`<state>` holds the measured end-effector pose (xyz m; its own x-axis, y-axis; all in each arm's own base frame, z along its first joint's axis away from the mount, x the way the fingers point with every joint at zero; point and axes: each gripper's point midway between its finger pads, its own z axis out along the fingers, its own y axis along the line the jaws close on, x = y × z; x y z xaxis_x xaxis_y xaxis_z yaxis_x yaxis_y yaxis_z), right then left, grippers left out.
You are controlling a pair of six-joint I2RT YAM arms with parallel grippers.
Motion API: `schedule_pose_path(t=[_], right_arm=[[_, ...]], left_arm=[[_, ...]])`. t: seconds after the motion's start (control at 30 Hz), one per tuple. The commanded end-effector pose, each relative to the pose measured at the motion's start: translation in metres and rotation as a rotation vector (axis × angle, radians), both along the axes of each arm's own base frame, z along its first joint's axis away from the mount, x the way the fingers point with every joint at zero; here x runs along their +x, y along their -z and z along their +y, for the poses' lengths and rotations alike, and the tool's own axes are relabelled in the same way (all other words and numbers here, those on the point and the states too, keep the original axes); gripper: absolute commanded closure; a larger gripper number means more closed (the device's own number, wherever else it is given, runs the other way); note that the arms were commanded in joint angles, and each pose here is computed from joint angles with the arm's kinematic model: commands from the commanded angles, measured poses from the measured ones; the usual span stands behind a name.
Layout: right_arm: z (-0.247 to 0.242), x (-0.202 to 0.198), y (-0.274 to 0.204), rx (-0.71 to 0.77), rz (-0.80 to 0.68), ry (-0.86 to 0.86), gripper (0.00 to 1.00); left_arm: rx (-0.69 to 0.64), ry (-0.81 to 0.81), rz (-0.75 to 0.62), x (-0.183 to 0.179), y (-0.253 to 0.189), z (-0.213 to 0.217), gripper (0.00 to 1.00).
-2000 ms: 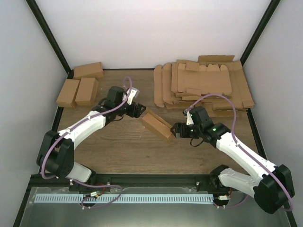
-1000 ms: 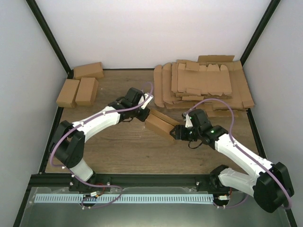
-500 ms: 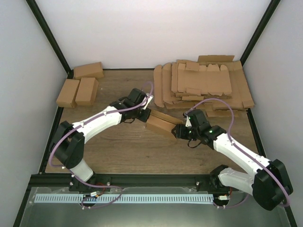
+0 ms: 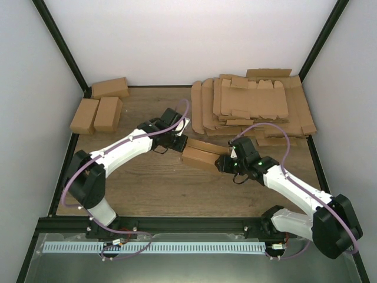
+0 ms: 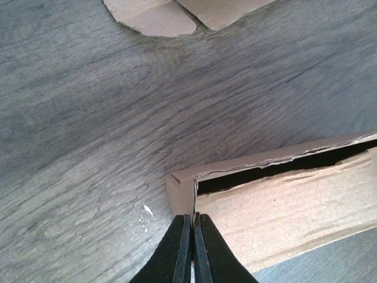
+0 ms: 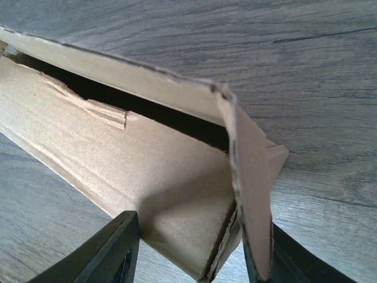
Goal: Fold the paper box
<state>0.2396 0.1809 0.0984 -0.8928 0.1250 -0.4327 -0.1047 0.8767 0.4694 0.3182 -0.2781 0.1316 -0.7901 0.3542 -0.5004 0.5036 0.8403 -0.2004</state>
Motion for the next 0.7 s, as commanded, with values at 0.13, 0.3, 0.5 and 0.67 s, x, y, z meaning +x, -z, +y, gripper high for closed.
schedule_pose_path(t=[0.13,0.3,0.5,0.67], right_arm=[[0.000,0.004,0.007,-0.010,-0.012,0.014,0.53],[-0.002,0.003,0.010,-0.015,-0.010,0.018,0.54],[-0.006,0.005,0.011,-0.028,-0.012,0.045,0.54],[-0.007,0.006,0.013,-0.017,-0.014,0.067,0.55]], left_arm=[[-0.041,-0.033,0.116,-0.017,0.005,-0.007,0.96],[-0.054,-0.037,0.128,-0.015,-0.003,-0.011,0.96],[-0.058,-0.058,0.128,-0.016,-0.008,-0.009,0.96],[-0.125,-0.086,0.149,-0.027,-0.001,-0.010,0.96]])
